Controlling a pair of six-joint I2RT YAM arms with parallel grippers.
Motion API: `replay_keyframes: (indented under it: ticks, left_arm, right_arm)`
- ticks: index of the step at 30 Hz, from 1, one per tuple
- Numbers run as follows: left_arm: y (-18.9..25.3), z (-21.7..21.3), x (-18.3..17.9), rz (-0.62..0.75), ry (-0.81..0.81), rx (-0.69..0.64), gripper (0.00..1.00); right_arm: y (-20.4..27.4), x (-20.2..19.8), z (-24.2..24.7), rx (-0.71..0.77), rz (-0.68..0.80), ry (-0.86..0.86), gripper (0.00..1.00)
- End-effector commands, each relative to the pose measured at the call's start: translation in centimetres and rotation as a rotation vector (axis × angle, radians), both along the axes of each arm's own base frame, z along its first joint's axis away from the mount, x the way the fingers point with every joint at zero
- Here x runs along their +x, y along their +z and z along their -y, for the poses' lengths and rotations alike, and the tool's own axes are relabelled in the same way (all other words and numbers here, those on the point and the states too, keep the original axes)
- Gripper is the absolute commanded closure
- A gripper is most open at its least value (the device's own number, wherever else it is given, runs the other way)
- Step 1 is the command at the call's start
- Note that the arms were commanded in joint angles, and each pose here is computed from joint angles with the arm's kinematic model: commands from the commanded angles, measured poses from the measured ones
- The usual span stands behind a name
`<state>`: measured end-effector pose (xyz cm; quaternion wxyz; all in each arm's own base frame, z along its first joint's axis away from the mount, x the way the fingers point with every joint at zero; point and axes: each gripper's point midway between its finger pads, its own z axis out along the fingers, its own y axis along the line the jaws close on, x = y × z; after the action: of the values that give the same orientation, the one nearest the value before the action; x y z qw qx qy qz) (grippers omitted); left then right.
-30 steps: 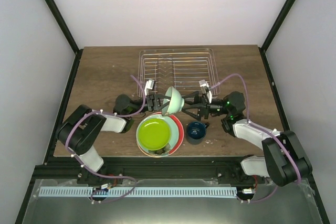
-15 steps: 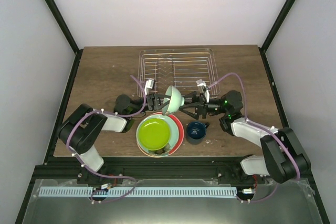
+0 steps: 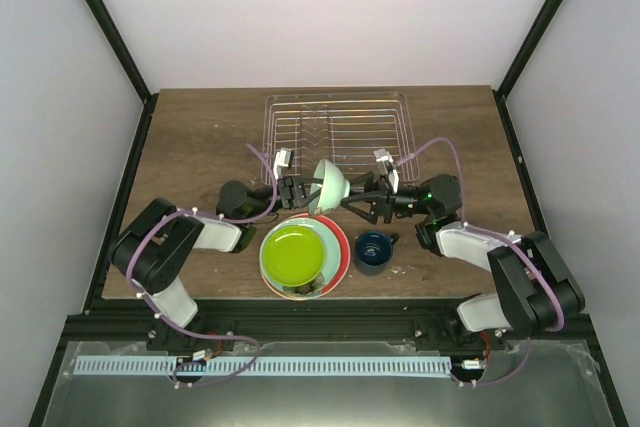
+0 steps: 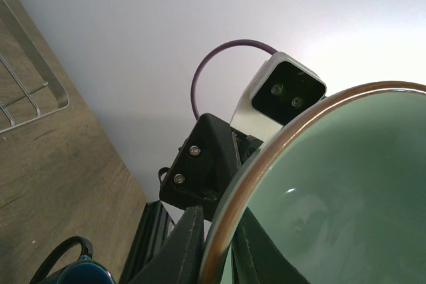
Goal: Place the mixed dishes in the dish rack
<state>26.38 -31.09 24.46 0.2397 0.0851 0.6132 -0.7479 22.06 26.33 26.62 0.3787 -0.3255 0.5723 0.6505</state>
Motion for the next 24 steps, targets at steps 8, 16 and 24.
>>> replay_keyframes:
  ticks: [8,16,24]
  left_arm:
    - [3.3,-0.5,-0.4,0.130,0.045,-0.095,1.00]
    - [2.7,-0.1,-0.2,0.116,0.045,-0.087,1.00]
    - [2.1,0.1,-0.1,0.104,0.046,-0.079,1.00]
  right_arm:
    - [3.2,0.8,-0.4,0.084,0.080,-0.019,0.32]
    - [3.6,1.3,-0.4,0.100,0.077,-0.031,0.41]
    - [3.4,1.9,-0.5,0.104,0.067,-0.046,0.49]
